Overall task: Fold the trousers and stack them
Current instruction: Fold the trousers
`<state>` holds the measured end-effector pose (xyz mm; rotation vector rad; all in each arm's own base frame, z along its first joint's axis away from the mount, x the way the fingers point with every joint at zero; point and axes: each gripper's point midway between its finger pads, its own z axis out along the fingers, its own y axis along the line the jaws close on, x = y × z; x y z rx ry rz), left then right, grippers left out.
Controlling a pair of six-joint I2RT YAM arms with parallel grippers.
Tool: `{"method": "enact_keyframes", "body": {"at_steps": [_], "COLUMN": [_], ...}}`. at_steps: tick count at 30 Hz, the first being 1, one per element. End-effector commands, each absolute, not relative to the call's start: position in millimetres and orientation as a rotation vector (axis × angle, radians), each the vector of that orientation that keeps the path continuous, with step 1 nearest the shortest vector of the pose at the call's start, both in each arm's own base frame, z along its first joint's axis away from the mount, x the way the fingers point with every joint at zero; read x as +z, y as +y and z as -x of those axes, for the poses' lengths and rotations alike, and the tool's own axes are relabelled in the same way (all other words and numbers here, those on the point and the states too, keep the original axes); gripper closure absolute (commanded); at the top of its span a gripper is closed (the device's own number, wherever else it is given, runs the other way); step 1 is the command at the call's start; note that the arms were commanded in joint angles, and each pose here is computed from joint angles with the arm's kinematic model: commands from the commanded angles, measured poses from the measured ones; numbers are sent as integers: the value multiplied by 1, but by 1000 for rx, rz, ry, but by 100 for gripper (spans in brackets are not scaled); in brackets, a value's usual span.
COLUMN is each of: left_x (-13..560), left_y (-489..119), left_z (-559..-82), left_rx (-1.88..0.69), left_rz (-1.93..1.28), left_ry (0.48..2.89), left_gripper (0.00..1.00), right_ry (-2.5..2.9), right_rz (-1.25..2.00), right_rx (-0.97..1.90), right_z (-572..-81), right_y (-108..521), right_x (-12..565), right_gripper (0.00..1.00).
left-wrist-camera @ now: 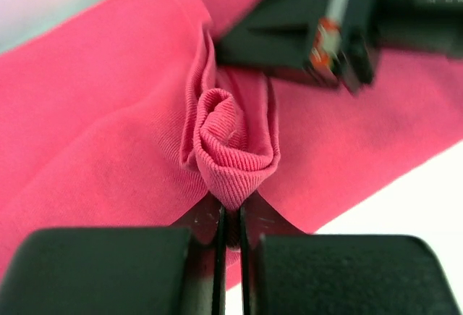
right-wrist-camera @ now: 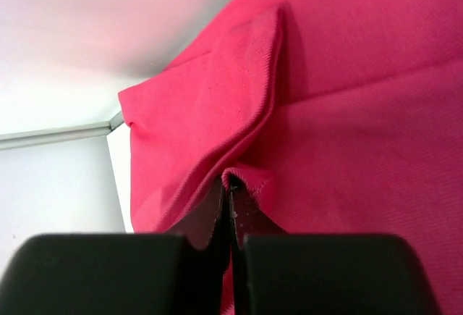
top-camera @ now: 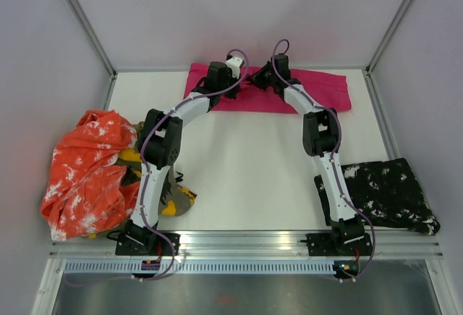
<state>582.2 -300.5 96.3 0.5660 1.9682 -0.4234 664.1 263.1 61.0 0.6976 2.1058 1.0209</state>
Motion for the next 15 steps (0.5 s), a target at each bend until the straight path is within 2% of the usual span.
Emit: {"method": "enact_keyframes", "body": {"at_steps": [1, 5, 6, 7, 11, 14, 15], "left_x": [142, 142, 141, 139, 130, 123, 124], "left_y": [-314, -316, -318, -322, -339, -340, -341], "left_z": [-568, -559, -556, -551, -534, -533, -535], "left_rx": [-480, -484, -497, -519, -543, -546, -559], "left_rz": [-641, -664, -667, -667, -700, -667, -650], "left_ry": [1859, 1861, 1869, 1879, 1906, 1934, 1940], "left_gripper": [98, 95, 85, 80, 66, 48, 28], "right_ry": [1918, 1766, 1767, 1755, 1825, 1886, 1895], "right_rz": [-669, -579, -548, -525, -452, -392, -372], "right_rx": [1072, 1042, 1014, 1004, 934, 862, 848], "right_z": [-692, -708, -711, -714, -713, -710, -710], "right_y": [264, 255, 251, 249, 233, 219, 215], "right_x": [112, 152, 147, 151, 122, 104, 104], "right_gripper": [100, 100, 100, 100, 100, 96, 91]}}
